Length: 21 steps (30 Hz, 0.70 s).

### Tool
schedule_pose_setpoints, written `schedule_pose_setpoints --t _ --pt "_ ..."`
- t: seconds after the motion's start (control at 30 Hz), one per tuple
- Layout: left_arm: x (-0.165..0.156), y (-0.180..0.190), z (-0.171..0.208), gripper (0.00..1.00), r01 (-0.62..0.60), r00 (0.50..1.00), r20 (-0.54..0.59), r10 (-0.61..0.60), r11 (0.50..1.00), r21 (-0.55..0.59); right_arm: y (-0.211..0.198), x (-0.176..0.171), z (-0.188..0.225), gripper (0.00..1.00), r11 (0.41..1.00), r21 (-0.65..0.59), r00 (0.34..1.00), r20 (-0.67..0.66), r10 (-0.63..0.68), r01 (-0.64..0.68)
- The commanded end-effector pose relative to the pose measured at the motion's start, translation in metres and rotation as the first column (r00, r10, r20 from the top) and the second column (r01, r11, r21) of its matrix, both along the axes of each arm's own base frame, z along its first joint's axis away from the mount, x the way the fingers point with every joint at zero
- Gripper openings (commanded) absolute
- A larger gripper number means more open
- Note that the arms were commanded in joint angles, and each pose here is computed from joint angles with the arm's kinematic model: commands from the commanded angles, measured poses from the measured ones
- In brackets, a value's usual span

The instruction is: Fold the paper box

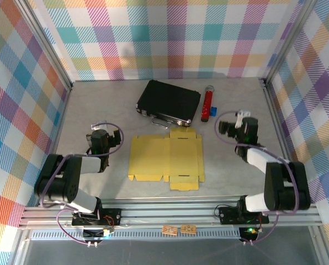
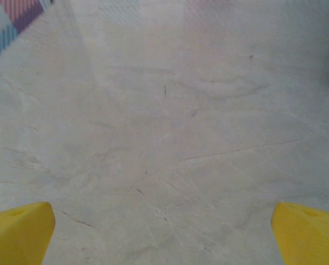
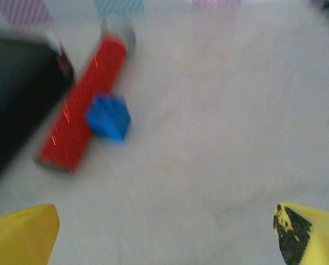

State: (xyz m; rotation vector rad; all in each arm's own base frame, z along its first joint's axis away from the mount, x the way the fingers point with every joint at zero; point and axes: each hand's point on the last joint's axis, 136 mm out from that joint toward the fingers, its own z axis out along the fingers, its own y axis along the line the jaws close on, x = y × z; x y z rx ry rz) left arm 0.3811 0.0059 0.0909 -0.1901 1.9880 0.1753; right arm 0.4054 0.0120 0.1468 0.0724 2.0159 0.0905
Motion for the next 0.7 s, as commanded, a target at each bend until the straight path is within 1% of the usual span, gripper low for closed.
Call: schedule_pose_setpoints --t 0.0,0.03,0.07,0.1,0.13,0.17,0.2,0.23,0.27,0.3,0.33,0.37,0.4,0.47,0.5,0.57,0.63,0.67 --pt "0.008 0.009 0.100 1.00 -0.148 0.964 0.210 0.164 0.985 -0.091 -0.005 0.008 0.137 0.99 0.982 0.170 0.976 0.181 -0.118 0.087" --pt "0.010 0.016 0.124 1.00 -0.220 0.936 0.225 0.271 0.949 -0.228 -0.010 0.007 0.160 0.99 0.948 0.286 0.966 0.173 -0.193 0.138" --pt "0.007 0.021 0.124 1.00 -0.295 0.926 0.125 0.355 0.891 -0.345 -0.021 0.004 0.173 0.99 0.883 0.402 0.944 0.112 -0.310 0.242" --pt "0.002 0.021 0.130 1.00 -0.384 0.911 -0.034 0.412 0.812 -0.439 -0.034 -0.003 0.171 0.99 0.769 0.511 0.898 -0.014 -0.440 0.384" --pt "-0.002 0.020 0.127 1.00 -0.440 0.895 -0.154 0.418 0.770 -0.462 -0.032 -0.001 0.167 0.99 0.722 0.561 0.897 -0.092 -0.432 0.405" --pt "0.017 0.003 0.125 1.00 -0.379 0.925 -0.213 0.314 0.750 -0.542 -0.014 0.010 0.174 0.99 0.755 0.579 0.947 -0.104 -0.304 0.307" --pt "0.039 -0.021 0.124 1.00 -0.287 0.956 -0.242 0.167 0.706 -0.647 0.008 0.015 0.179 0.99 0.797 0.564 0.976 -0.124 -0.176 0.216" --pt "0.046 -0.036 0.121 0.98 -0.286 0.950 -0.295 0.102 0.667 -0.688 0.026 0.014 0.178 0.99 0.825 0.530 0.977 -0.177 -0.117 0.195" --pt "0.045 -0.052 0.111 0.94 -0.331 0.921 -0.384 0.062 0.646 -0.688 0.049 0.006 0.174 0.99 0.863 0.471 0.968 -0.237 -0.078 0.185" --pt "0.039 -0.071 0.102 0.88 -0.344 0.894 -0.448 0.002 0.643 -0.684 0.077 -0.005 0.166 0.97 0.898 0.419 0.960 -0.280 -0.011 0.133" --pt "0.031 -0.086 0.094 0.82 -0.343 0.870 -0.490 -0.057 0.644 -0.684 0.106 -0.016 0.157 0.93 0.909 0.412 0.947 -0.311 0.083 0.056" --pt "0.017 -0.101 0.084 0.77 -0.345 0.839 -0.532 -0.110 0.649 -0.678 0.140 -0.035 0.137 0.85 0.902 0.430 0.908 -0.363 0.208 -0.035" --pt "0.000 -0.111 0.073 0.75 -0.350 0.810 -0.568 -0.143 0.659 -0.666 0.173 -0.057 0.116 0.78 0.887 0.446 0.854 -0.410 0.321 -0.119" --pt "-0.037 -0.123 0.053 0.72 -0.358 0.760 -0.622 -0.189 0.677 -0.643 0.217 -0.104 0.070 0.72 0.869 0.436 0.738 -0.501 0.451 -0.235" --pt "-0.056 -0.128 0.041 0.71 -0.363 0.733 -0.644 -0.218 0.675 -0.642 0.230 -0.126 0.047 0.68 0.863 0.435 0.685 -0.547 0.481 -0.258" --pt "-0.082 -0.138 0.026 0.67 -0.371 0.687 -0.670 -0.281 0.658 -0.655 0.234 -0.152 0.016 0.60 0.855 0.466 0.624 -0.604 0.495 -0.228" --pt "-0.096 -0.153 0.026 0.64 -0.343 0.657 -0.667 -0.351 0.649 -0.679 0.215 -0.161 -0.006 0.57 0.887 0.439 0.640 -0.643 0.421 -0.143" --pt "-0.100 -0.165 0.030 0.63 -0.321 0.643 -0.665 -0.380 0.655 -0.684 0.205 -0.162 -0.013 0.57 0.889 0.445 0.652 -0.644 0.401 -0.107"
